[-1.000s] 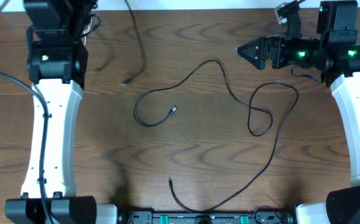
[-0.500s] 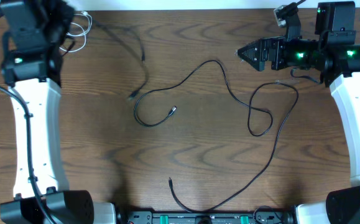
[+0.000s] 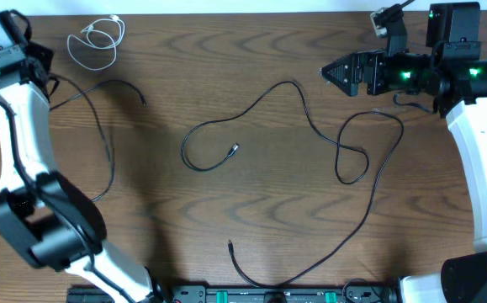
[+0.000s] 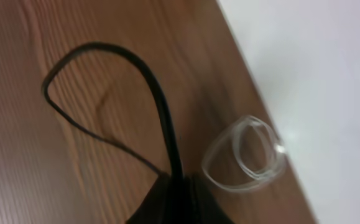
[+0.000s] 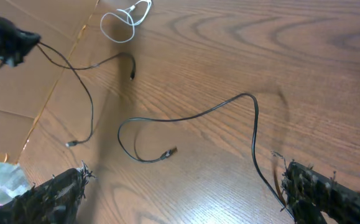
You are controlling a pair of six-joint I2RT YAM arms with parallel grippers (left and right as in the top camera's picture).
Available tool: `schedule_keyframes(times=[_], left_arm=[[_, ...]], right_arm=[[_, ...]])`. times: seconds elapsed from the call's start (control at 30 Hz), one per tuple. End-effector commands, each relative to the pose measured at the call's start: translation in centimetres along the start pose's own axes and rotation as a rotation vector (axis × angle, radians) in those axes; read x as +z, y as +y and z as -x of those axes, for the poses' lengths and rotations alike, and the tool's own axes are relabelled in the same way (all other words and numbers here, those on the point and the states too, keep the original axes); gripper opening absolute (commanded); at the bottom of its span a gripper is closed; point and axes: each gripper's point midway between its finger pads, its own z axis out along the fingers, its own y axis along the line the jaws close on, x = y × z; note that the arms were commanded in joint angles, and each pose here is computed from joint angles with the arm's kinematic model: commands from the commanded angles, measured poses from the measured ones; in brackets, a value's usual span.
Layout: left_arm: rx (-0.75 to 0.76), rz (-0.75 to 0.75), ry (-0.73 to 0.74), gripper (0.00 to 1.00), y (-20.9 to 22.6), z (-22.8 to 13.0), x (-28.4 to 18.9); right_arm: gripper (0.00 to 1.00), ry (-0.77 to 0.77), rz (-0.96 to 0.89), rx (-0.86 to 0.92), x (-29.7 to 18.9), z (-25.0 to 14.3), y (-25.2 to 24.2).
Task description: Untangle cables
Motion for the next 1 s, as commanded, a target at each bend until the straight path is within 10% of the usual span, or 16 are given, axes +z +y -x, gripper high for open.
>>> schedule_keyframes(times=[0.0, 0.4, 0.67, 0.97], left_arm=[[0.144, 0.049, -0.037, 0.07, 1.9, 1.0, 2.8], [0.118, 0.097, -0.201, 0.07, 8.7, 7.4, 8.5], [0.22, 0.021, -0.143, 0.77, 8.8, 7.1, 9.4], [0.24, -0.032, -0.06, 0.79, 7.8, 4.8, 9.7]], right_arm=[[0.99, 0.003, 0.004, -0.022, 0.0, 0.0, 0.4], [0.99, 0.038, -0.047, 0.016, 0.0, -1.0, -0.4], [0.99, 0.05, -0.069, -0.003, 0.6, -1.2, -0.1], [0.99, 0.07, -0.059, -0.033, 1.5, -1.6, 1.1]])
